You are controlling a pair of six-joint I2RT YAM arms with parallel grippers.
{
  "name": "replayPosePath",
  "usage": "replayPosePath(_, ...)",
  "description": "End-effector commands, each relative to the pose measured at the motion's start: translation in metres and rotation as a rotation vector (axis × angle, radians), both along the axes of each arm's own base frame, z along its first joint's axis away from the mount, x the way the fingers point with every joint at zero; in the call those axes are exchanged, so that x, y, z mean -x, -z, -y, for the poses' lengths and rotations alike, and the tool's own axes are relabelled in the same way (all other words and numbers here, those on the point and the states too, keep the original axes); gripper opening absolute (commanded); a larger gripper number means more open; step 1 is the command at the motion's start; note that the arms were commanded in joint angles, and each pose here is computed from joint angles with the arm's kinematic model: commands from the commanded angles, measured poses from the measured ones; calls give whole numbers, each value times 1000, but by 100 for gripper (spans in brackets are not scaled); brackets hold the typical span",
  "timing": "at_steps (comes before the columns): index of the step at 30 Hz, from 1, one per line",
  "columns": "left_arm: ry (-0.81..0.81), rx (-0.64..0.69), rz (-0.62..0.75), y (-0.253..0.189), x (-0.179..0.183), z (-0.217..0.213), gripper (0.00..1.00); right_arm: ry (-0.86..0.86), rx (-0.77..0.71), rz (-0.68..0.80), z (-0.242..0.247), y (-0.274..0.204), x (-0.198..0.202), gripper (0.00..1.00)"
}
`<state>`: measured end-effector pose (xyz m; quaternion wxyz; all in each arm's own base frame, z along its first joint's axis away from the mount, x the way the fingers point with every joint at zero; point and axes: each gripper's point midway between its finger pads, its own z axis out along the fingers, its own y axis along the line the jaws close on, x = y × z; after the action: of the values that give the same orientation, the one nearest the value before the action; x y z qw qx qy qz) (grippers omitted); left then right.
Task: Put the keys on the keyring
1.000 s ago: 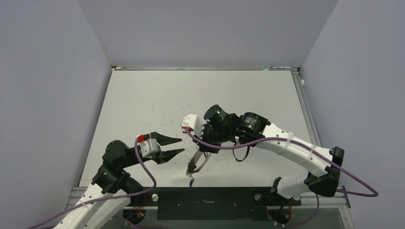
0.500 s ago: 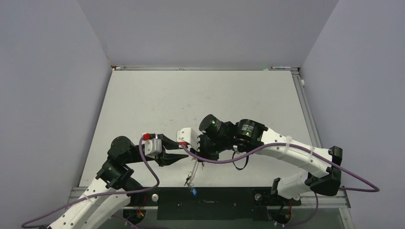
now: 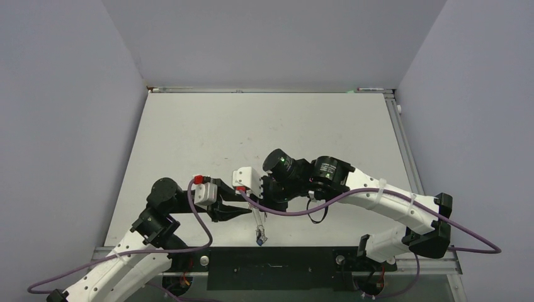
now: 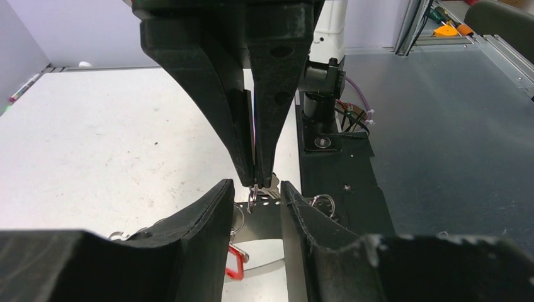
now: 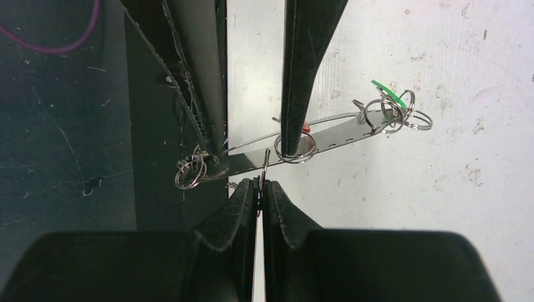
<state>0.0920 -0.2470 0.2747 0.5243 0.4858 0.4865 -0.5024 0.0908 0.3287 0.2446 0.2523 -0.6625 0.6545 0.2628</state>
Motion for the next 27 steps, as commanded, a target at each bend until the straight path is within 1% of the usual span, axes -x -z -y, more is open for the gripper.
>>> replayPosePath(1,35,15,17,-6,5,3,30,-17,-147,67,-12,-44,-2,5)
replayPosePath(7,27,8,16,-4,4,4,29,-29,-173,77,-13,-52,-1,5)
replayPosePath(12,24,-1,7,-2,3,6,27,-25,-177,83,-13,-53,-1,5)
replayPosePath(17,-1,-7,8,-1,-2,6,27,-36,-194,82,-14,-57,2,5)
replayPosePath(27,3,-8,6,0,-1,7,27,-40,-207,87,-18,-59,3,5)
